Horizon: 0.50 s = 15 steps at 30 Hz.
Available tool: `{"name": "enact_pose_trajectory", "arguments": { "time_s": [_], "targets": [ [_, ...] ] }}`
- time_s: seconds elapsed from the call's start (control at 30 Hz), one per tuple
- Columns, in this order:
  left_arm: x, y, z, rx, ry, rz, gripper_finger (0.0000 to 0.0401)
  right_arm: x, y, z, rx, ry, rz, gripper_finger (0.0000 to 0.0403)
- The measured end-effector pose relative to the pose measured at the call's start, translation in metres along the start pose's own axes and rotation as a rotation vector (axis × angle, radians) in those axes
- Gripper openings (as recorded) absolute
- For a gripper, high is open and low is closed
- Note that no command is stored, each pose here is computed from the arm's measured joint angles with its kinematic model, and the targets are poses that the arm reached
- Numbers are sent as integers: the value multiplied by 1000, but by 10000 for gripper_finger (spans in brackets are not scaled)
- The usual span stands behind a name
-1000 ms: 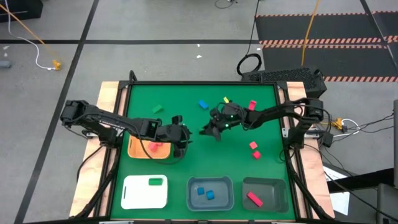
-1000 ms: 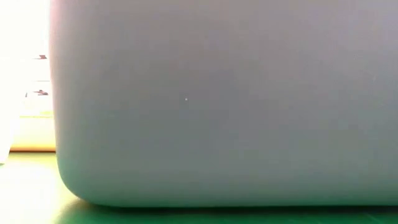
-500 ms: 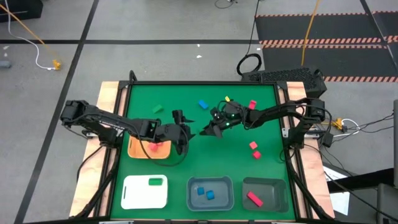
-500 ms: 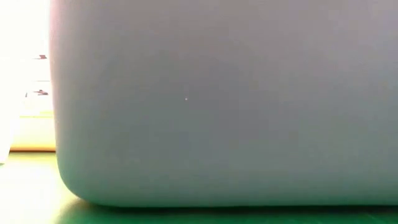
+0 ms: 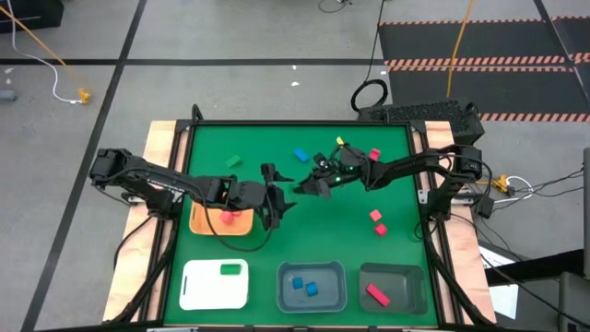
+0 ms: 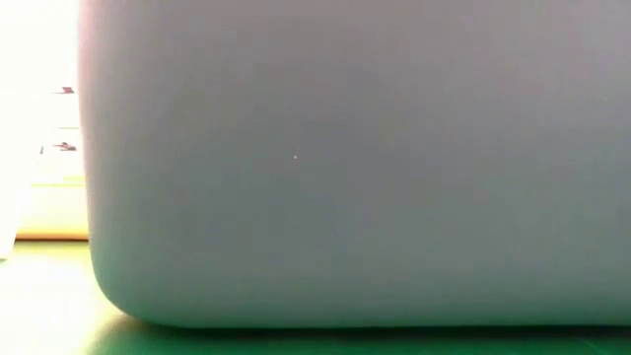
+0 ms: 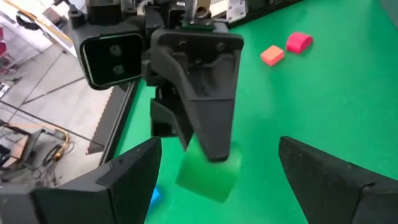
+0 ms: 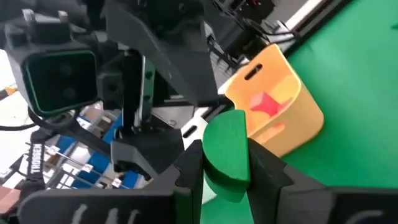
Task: Sort & place blocks by color
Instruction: Put the right green block into the white bin
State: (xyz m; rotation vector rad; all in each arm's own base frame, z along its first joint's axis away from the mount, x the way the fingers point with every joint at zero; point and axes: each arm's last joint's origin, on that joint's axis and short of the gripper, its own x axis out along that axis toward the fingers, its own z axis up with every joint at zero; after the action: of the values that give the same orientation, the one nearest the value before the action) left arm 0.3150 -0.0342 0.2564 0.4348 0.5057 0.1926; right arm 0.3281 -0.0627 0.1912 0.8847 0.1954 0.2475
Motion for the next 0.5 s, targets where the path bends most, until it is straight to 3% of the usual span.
{"name": "enact_pose_trajectory", "arguments": {
  "time_s": [0.5],
  "targets": [
    [1, 3, 4, 69, -60, -42, 252, 1, 6, 2, 9, -14, 65, 70]
  ]
}}
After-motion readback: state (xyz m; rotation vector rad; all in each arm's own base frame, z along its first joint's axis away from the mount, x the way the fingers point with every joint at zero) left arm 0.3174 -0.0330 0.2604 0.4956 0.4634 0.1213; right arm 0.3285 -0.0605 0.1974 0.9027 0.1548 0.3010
